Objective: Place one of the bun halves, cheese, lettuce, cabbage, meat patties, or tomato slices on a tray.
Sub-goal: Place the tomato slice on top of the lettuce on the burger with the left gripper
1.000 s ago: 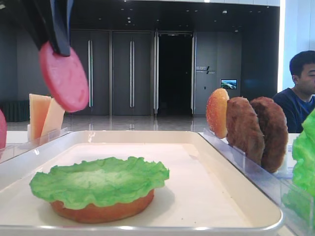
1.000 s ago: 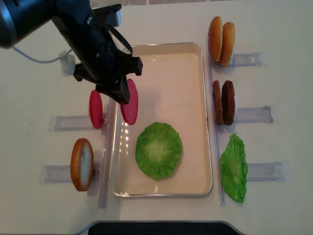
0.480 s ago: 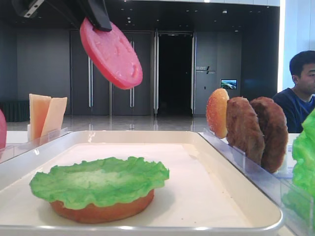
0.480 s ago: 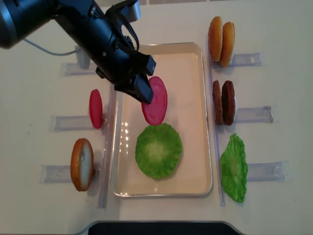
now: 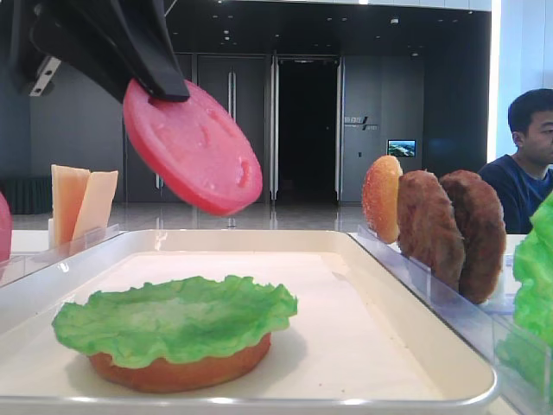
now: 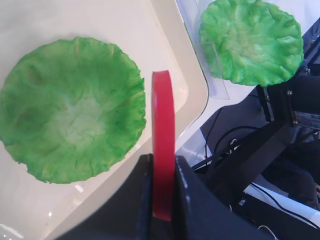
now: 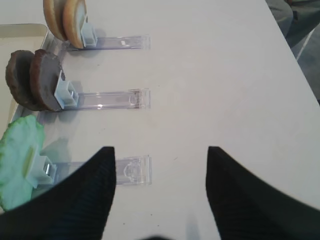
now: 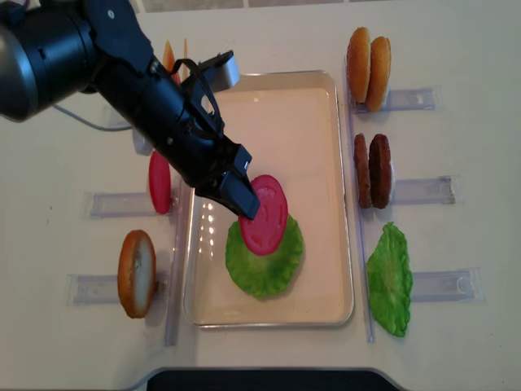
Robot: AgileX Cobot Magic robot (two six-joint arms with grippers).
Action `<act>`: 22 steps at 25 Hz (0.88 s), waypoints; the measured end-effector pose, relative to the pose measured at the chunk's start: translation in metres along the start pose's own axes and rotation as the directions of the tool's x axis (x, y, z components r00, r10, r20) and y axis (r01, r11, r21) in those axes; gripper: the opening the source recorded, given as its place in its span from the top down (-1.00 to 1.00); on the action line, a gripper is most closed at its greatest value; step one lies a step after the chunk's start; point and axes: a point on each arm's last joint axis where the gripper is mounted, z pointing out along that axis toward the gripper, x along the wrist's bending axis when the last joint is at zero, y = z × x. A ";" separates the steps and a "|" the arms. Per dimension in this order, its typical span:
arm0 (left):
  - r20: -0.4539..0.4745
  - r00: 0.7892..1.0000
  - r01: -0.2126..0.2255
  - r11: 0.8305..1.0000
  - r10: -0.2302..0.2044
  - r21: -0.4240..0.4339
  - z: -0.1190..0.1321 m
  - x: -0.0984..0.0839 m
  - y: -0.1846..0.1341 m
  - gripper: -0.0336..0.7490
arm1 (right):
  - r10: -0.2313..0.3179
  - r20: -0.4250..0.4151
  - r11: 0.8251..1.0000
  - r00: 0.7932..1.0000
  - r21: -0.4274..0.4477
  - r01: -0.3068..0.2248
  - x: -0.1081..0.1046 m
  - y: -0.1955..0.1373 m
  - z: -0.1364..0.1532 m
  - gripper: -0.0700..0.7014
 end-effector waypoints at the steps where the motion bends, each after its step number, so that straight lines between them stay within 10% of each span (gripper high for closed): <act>1: 0.005 1.000 0.001 1.000 -0.001 0.003 0.002 0.001 0.000 0.76 | 0.000 0.000 1.000 1.000 0.000 0.000 0.000 0.000 0.000 -0.26; 22: 0.048 0.996 0.077 0.994 -0.081 0.072 0.038 0.022 0.007 0.76 | 0.000 0.000 1.000 1.000 0.000 0.000 0.000 0.000 0.000 -0.26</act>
